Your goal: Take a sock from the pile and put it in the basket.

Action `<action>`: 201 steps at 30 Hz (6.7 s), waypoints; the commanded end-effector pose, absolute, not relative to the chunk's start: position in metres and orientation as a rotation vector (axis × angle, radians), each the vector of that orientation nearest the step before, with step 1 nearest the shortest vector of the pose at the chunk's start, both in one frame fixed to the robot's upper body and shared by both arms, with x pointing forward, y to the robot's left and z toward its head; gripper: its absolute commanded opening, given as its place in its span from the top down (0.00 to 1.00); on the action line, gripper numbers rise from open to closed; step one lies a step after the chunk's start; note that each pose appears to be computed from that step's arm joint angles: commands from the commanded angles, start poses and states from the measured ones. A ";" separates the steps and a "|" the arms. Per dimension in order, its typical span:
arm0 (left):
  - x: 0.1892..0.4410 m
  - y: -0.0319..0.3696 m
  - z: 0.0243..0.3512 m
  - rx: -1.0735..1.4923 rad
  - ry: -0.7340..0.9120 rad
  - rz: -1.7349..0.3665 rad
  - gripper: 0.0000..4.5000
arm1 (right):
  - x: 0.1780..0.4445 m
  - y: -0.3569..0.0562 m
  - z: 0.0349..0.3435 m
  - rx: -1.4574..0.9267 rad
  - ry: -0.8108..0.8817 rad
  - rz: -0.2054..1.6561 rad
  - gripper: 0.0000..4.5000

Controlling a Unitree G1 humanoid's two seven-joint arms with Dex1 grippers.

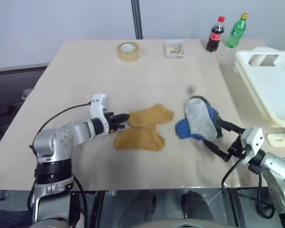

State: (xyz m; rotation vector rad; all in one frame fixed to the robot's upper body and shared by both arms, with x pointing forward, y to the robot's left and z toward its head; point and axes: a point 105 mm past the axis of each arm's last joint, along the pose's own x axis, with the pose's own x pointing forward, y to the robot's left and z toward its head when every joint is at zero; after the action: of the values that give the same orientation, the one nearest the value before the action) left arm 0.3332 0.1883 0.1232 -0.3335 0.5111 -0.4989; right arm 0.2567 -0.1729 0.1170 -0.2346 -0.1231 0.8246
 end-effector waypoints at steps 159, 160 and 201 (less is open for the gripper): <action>0.258 0.165 0.108 -0.971 0.547 -0.796 0.01 | 0.311 0.020 0.094 -0.578 0.066 1.044 0.23; 0.257 0.166 0.109 -0.963 0.541 -0.798 0.01 | 0.311 0.019 0.094 -0.577 0.067 1.041 0.23; 0.294 0.193 0.099 -0.983 0.381 -0.605 0.01 | 0.312 0.016 0.091 -0.609 0.067 1.034 0.23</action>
State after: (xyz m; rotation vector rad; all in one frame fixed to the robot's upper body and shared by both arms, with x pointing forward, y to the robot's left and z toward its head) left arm 0.2957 0.1855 0.0943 -0.9776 0.3992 -0.6181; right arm 0.3103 0.0182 0.0903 -0.6022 0.0720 1.0460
